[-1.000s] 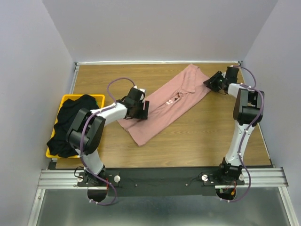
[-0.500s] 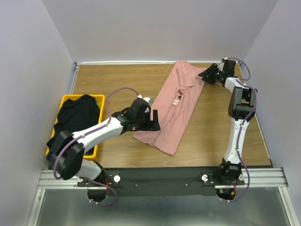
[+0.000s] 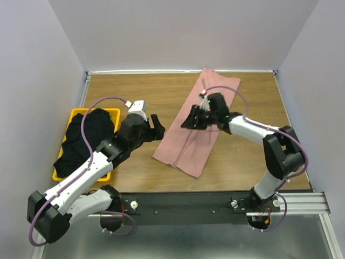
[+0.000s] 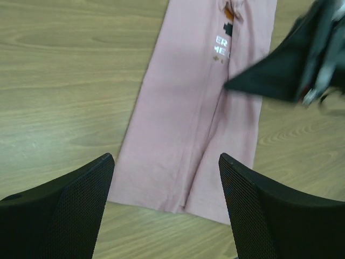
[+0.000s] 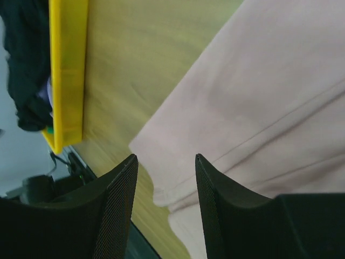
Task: Fold and stack the t-shirts
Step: Fold the tshirt
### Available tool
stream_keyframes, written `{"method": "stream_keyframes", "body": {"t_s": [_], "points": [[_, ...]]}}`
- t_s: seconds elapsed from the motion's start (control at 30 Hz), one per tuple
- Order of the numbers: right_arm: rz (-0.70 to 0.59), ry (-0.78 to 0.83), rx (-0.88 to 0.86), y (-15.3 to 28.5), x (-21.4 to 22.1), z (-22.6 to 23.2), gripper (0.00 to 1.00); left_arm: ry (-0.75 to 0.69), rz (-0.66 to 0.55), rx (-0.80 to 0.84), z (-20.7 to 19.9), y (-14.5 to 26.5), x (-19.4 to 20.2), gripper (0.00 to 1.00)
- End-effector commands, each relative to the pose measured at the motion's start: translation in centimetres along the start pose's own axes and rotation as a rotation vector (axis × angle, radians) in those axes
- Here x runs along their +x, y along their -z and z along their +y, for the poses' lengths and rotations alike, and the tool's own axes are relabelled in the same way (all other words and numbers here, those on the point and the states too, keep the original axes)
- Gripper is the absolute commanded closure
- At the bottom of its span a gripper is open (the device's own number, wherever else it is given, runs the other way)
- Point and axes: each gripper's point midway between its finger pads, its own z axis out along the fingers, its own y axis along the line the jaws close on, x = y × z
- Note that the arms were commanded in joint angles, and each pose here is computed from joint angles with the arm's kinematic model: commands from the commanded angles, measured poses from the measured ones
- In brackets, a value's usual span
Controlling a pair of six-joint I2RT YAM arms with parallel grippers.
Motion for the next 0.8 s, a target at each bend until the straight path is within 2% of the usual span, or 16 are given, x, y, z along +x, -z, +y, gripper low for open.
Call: {"method": "stream_keyframes", "body": {"t_s": [0.0, 0.17, 0.33, 0.57, 0.7, 0.77], "points": [[0.111, 0.002, 0.027, -3.0, 5.4, 1.9, 0.46, -0.026, -0.103, -0.032, 1.1, 1.4, -2.1, 0.14], [0.226, 0.041, 0.041, -7.5, 10.2, 3.3, 0.46, 0.013, -0.144, 0.048, 0.2, 3.2, -2.3, 0.13], [0.331, 0.017, 0.082, -8.0, 13.7, 1.9, 0.46, 0.042, -0.122, 0.044, 0.7, 3.5, -1.3, 0.12], [0.434, 0.065, 0.332, -2.1, 17.3, -3.7, 0.46, -0.010, 0.047, 0.065, 0.6, 1.8, 2.5, 0.12], [0.434, 0.088, 0.393, 0.9, 17.9, -4.7, 0.46, -0.021, 0.145, 0.090, 0.2, 1.1, 4.6, 0.13], [0.390, 0.112, 0.367, 2.2, 16.8, -3.4, 0.46, -0.022, 0.220, 0.110, 0.0, 0.7, 6.3, 0.14]]}}
